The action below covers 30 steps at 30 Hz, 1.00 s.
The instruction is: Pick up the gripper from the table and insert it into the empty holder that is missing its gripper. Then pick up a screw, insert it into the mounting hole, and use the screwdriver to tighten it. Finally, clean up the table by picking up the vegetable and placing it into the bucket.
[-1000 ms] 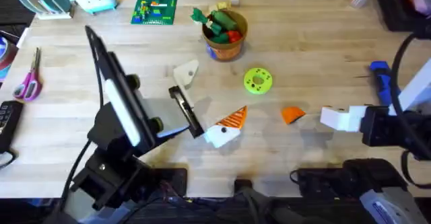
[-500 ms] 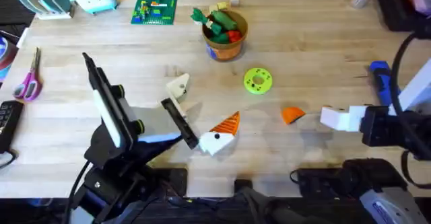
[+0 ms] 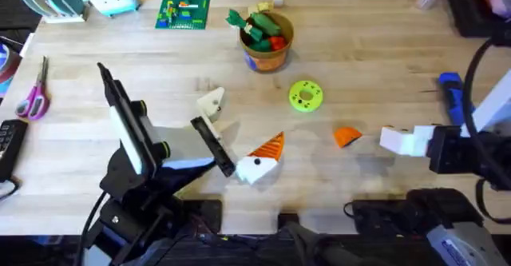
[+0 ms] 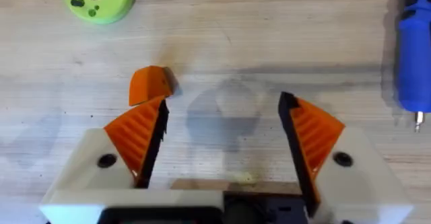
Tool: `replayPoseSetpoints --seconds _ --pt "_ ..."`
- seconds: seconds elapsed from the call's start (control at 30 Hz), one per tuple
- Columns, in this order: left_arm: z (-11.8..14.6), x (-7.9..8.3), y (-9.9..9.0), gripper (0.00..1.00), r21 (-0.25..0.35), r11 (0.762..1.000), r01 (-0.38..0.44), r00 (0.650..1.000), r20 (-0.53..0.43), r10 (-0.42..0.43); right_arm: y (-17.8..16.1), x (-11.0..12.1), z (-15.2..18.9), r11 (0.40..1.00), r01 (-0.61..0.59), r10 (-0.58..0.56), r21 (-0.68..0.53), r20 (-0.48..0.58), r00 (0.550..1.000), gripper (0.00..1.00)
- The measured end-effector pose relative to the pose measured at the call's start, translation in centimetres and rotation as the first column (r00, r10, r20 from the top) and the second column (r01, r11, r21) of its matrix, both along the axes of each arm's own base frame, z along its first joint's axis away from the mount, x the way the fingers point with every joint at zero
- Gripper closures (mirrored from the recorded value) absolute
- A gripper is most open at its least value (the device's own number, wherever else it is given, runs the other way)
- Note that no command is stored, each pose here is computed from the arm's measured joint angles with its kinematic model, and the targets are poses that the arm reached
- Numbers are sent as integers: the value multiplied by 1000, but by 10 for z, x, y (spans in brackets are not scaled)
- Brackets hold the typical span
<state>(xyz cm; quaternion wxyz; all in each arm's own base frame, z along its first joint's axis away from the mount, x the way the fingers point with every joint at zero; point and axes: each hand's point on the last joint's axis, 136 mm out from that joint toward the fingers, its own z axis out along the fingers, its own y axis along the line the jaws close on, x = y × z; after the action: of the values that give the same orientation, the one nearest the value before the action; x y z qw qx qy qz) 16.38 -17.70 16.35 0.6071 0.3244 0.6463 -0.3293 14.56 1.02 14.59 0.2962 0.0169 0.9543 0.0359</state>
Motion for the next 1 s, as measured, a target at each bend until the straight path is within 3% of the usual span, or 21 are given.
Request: replayPoseSetpoints --seconds 0.47,0.5,0.53,0.67,0.8,1.0 --pt "0 0 0 8 -2 1000 0 1000 -2 0 0 0 0 1000 0 0 0 2 1000 10" --pt "0 0 0 8 -2 1000 0 1000 -2 0 0 2 1 1000 0 0 0 8 1000 10" --pt "0 0 0 8 -2 1000 0 1000 -2 0 0 17 13 1000 3 -3 4 86 996 10" --pt "0 0 0 8 -2 1000 0 1000 -3 0 12 31 27 994 16 -33 109 157 987 10" --pt "0 0 0 8 -2 1000 0 1000 -2 0 25 36 35 966 48 -92 256 161 983 9" --pt "0 0 0 8 -2 1000 0 1000 -3 0 49 21 29 943 -31 4 332 82 997 7"
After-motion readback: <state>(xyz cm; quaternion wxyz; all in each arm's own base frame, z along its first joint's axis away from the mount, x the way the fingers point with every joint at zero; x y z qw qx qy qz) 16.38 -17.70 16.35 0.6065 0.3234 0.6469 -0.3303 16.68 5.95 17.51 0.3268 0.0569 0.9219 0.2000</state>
